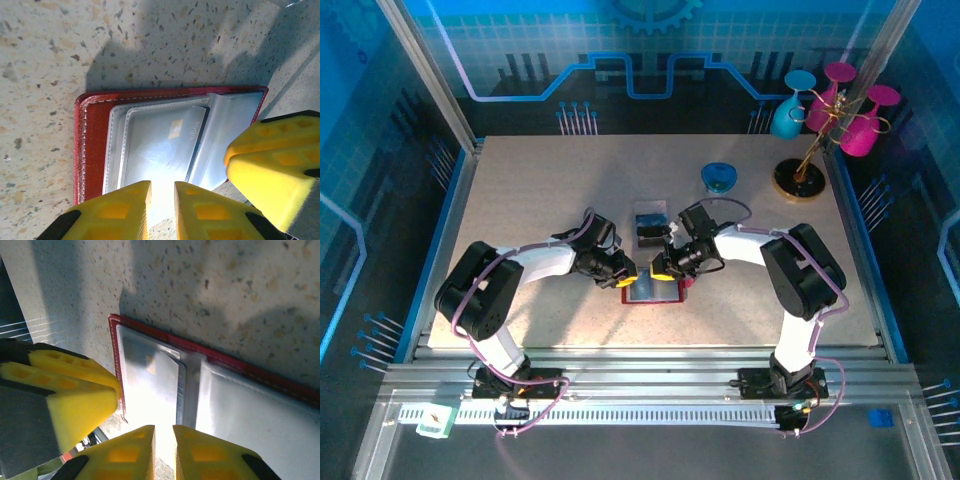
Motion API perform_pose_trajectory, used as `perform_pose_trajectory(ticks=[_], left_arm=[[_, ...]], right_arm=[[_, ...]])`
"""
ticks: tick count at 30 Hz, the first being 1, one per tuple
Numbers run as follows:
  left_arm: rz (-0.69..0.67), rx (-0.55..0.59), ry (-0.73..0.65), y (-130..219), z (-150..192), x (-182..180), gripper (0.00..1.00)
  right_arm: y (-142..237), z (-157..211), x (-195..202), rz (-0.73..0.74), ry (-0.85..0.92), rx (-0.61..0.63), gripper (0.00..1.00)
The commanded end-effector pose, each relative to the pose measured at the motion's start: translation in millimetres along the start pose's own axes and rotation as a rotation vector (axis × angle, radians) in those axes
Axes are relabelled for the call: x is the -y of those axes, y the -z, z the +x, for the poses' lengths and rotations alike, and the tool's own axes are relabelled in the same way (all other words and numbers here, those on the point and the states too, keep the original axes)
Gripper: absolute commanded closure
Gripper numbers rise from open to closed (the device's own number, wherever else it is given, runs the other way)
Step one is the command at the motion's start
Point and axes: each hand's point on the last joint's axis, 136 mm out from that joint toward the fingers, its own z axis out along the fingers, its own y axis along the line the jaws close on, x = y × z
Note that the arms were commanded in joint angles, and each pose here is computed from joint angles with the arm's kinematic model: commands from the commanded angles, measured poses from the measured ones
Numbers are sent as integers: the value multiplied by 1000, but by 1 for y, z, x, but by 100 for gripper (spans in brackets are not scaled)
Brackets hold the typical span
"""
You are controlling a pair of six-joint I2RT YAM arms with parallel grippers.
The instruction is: Take the credit cards out of the card holder
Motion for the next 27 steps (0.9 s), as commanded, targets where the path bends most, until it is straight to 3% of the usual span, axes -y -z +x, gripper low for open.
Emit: perform_pose_trajectory(ticks=[1, 9, 17, 27], left_arm=[[-28, -1, 3, 4, 3, -9, 80], [-27, -3, 4, 4, 4, -10, 80], [-26, -3, 6, 4, 2, -10, 80], [-13, 4, 0, 9, 2, -3, 80]], right_arm=[[1, -3, 4, 37, 3, -6, 83], [-10, 1, 32, 211, 36, -46, 83], [-14, 4, 45, 275, 37, -69, 84], [3, -2, -8, 133, 67, -28, 82]])
